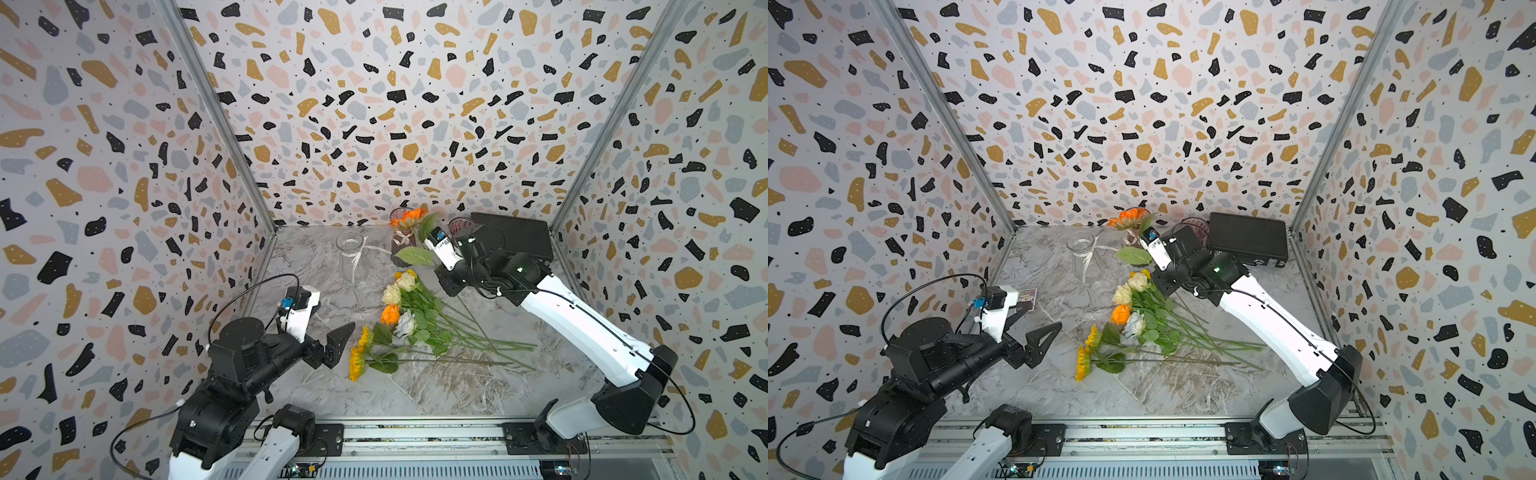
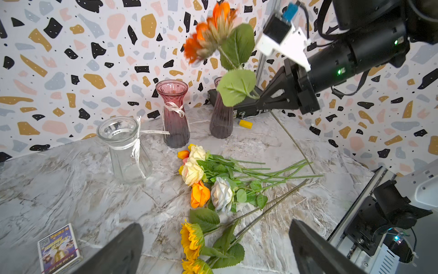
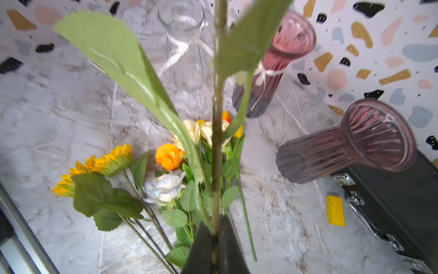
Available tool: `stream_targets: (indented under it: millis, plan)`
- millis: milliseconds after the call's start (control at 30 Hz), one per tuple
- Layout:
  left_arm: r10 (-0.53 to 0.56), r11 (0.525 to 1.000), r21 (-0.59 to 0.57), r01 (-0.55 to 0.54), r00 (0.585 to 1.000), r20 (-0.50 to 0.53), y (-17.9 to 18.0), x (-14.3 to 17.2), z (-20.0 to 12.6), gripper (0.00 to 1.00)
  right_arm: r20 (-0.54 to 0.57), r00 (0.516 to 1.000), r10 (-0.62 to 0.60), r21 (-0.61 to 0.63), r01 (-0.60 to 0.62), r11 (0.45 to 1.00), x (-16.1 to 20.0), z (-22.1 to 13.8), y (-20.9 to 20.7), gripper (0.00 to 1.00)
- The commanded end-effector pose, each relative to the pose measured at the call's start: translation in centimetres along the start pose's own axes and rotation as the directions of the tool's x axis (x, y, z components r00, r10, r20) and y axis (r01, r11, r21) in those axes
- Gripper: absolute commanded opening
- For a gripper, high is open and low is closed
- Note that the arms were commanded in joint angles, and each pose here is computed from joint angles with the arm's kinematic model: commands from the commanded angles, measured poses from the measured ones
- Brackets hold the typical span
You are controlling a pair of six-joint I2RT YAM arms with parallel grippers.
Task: Arrange the flowers in different vases according to their variety
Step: Insert the flower into the vase.
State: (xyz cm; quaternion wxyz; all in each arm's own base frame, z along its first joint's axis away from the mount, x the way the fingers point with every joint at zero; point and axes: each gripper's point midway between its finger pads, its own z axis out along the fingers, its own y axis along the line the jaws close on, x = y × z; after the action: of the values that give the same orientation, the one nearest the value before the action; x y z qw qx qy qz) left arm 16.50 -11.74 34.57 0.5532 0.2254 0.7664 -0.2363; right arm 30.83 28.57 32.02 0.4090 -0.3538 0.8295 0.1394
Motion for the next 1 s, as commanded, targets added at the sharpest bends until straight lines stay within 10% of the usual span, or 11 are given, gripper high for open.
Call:
stream_targets:
  millis: [0,400,800,967]
  plan:
    - [0.011,0.999,0.032,-0.014,0.995,0.099,-0.5,-2.0,0.1,1.0,0.186,0.981,0.053,-0.025,-0.049,0.998,-5.9,-3.6,-0.2,0.0]
    - [-0.081,0.996,-0.022,0.084,0.991,0.107,1.4,-0.4,2.2,1.0,0.581,0.8,0.153,-0.065,-0.141,0.988,-20.4,-8.9,-5.7,0.0]
    - [-0.025,0.999,-0.024,0.029,0.993,0.119,1.7,0.4,3.2,1.0,0.887,0.457,0.056,-0.021,-0.082,0.996,-28.8,-11.4,-9.5,0.0]
    - [-0.01,0.999,-0.034,0.015,0.992,0.123,2.1,0.7,3.7,1.0,0.895,0.445,0.021,0.02,-0.086,0.996,-29.8,-9.4,-10.7,0.0]
